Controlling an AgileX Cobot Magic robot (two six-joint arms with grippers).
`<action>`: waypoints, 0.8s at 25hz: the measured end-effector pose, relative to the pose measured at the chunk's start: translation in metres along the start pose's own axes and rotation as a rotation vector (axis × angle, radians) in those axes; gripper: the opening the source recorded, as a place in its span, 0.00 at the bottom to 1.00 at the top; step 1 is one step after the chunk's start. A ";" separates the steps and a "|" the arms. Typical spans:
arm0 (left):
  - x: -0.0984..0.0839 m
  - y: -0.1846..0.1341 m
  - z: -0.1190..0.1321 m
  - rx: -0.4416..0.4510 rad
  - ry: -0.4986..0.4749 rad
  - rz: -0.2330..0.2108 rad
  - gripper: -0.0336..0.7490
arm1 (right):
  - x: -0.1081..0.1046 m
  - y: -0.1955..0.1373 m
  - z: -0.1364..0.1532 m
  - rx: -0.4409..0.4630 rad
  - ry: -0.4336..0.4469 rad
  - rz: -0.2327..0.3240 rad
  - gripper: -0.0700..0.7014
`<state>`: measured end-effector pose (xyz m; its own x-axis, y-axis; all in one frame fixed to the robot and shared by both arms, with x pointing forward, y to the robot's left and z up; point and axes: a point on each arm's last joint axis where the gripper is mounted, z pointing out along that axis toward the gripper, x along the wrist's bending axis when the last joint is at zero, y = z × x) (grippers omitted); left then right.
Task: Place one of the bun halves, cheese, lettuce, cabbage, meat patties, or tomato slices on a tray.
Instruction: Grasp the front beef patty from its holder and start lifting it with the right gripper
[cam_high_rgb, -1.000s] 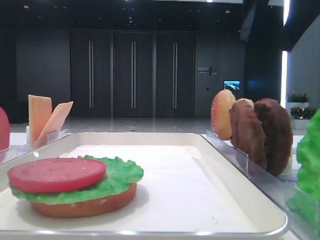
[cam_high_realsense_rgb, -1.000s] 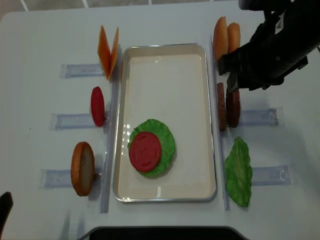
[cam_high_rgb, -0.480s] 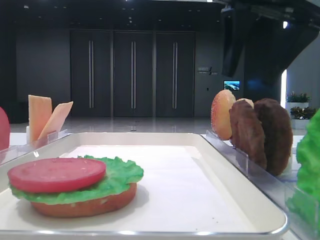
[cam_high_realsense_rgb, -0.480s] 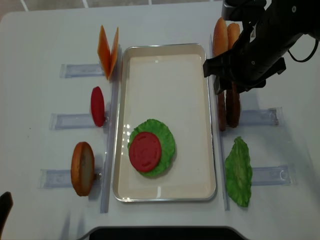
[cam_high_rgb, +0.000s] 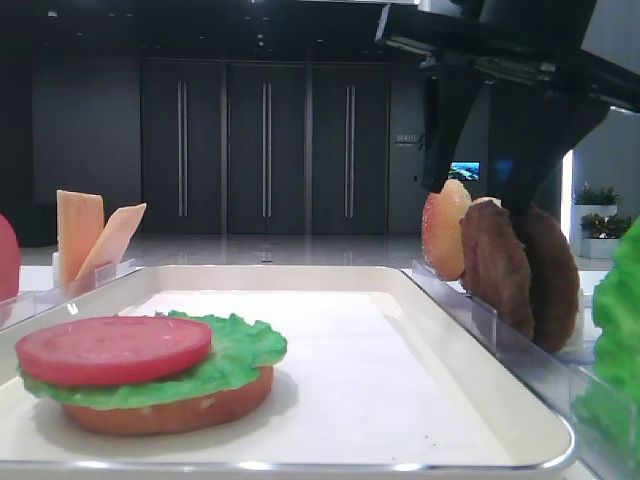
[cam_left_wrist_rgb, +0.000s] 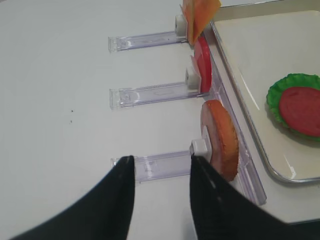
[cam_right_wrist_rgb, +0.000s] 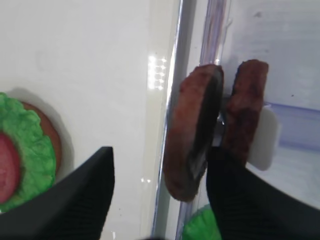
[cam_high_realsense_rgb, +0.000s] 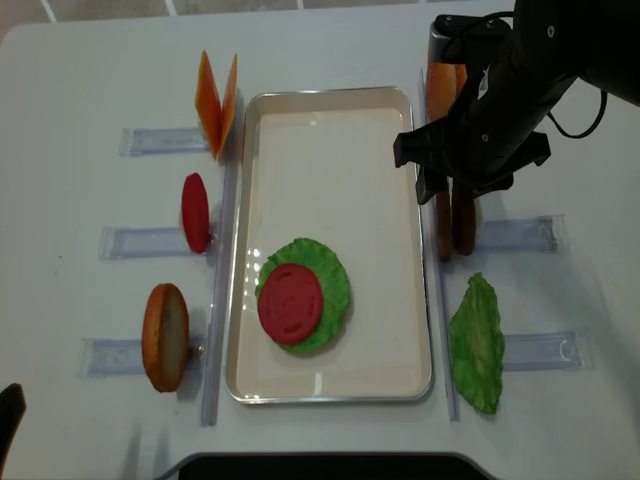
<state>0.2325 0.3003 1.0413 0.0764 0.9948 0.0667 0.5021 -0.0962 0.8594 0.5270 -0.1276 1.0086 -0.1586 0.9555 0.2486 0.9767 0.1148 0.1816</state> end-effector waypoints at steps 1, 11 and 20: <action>0.000 0.000 0.000 0.000 0.000 0.000 0.41 | 0.001 0.001 0.001 0.001 0.004 0.004 0.60; 0.000 0.000 0.000 0.000 0.000 0.000 0.41 | 0.001 0.001 0.001 0.022 0.003 0.006 0.60; 0.000 0.000 0.000 0.000 0.000 0.000 0.41 | 0.001 -0.001 -0.003 0.026 0.000 0.001 0.60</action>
<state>0.2325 0.3003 1.0413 0.0764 0.9948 0.0667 0.5021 -0.0962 0.8594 0.5256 -0.1274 1.0111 -0.1575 0.9557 0.2487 0.9803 0.1209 0.1563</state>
